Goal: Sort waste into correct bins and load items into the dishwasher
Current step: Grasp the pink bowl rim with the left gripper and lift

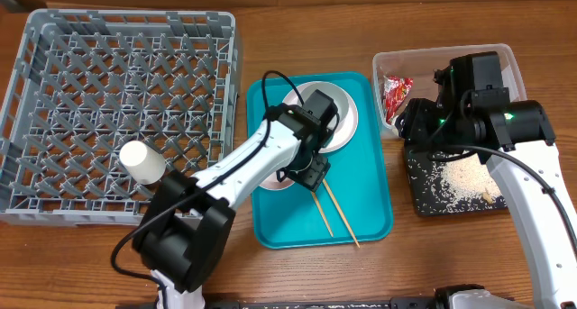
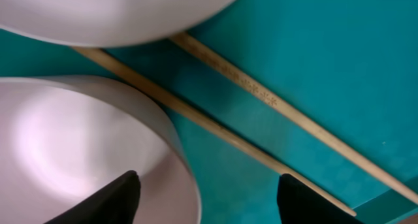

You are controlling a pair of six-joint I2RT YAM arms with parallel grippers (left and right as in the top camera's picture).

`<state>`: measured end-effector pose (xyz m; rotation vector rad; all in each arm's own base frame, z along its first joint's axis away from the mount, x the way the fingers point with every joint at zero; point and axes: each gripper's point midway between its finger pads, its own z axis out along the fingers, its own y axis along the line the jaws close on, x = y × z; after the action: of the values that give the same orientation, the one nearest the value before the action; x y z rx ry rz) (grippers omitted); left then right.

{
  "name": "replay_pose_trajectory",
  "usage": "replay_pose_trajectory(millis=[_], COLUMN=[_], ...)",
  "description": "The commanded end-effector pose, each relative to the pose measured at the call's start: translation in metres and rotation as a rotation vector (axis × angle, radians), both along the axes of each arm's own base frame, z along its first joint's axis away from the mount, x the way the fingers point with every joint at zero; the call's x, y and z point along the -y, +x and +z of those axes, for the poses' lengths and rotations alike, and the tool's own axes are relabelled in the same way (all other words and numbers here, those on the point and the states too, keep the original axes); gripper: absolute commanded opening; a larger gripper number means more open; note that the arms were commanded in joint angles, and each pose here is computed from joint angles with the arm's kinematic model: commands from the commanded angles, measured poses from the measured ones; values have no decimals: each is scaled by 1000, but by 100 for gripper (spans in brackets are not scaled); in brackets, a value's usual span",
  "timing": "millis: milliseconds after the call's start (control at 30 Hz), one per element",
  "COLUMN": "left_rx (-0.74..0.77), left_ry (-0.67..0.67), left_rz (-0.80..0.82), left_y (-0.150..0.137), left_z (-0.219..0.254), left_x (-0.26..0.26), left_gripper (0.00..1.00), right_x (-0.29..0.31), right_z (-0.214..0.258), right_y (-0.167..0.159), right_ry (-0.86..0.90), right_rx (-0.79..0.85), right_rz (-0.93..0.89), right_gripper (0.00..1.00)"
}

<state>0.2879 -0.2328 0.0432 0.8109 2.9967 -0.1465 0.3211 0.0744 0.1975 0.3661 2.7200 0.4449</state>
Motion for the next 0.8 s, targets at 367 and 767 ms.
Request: replay_pose_trajectory(millis=[367,767], left_rx=[5,126], left_ry=[166,76], left_rz=[-12,21], left_y=[1,26], left_z=[-13,73], left_x=[-26,-12], left_gripper=[4,4], right_x=[3,3], right_z=[6,6], right_y=[3,2], right_ry=[-9,-12], right_rx=[22,20], right_rz=[-12,-8], right_gripper=[58,58])
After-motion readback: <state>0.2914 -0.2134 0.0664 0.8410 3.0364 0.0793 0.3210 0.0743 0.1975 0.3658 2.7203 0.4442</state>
